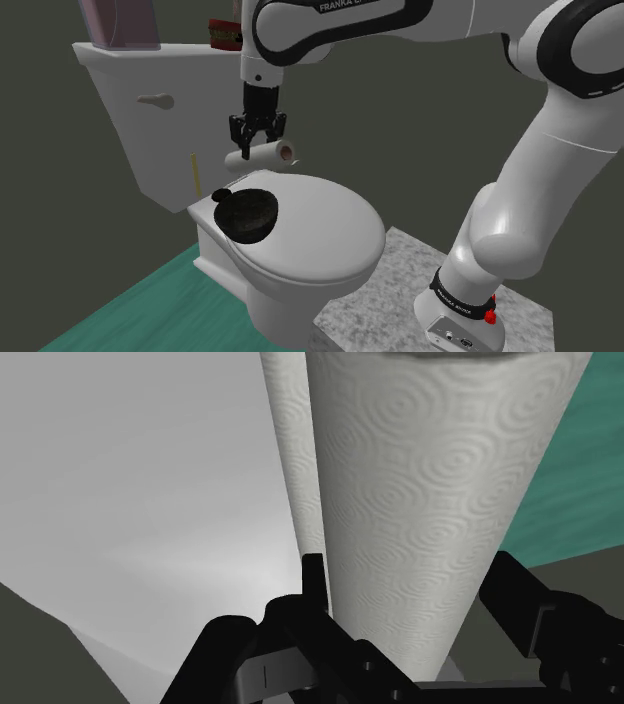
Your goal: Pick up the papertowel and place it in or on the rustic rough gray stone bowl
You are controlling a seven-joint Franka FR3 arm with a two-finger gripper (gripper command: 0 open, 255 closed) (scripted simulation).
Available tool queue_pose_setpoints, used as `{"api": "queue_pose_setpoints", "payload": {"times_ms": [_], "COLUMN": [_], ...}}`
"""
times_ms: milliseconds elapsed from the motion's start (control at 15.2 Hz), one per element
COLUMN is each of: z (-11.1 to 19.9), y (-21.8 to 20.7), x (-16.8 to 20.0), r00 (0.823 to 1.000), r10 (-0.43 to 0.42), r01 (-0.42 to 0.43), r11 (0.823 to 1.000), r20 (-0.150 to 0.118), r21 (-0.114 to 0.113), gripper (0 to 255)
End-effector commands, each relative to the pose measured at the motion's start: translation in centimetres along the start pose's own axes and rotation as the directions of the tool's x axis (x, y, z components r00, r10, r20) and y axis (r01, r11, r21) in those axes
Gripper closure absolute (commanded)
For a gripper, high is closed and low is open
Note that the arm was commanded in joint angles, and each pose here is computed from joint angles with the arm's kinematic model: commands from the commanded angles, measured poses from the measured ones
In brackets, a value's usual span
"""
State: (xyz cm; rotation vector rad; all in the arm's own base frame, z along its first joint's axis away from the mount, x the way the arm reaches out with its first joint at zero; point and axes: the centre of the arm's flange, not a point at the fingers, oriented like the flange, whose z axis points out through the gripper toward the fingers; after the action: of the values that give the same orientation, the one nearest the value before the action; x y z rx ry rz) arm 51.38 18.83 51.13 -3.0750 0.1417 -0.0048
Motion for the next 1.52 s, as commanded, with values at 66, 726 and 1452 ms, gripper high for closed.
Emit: {"api": "queue_pose_setpoints", "payload": {"times_ms": [66, 726, 1452], "z": [0.0, 4.7, 7.8], "y": [-2.6, -2.8, -2.6], "x": [-2.7, -3.2, -3.2], "r00": [1.0, 1.0, 1.0], "r10": [0.001, 0.001, 0.001], "r01": [-0.001, -0.001, -0.001], "r11": [1.0, 1.0, 1.0], "r20": [0.0, 0.0, 0.0], "r21": [0.0, 0.0, 0.0], "gripper": [255, 255, 255]}}
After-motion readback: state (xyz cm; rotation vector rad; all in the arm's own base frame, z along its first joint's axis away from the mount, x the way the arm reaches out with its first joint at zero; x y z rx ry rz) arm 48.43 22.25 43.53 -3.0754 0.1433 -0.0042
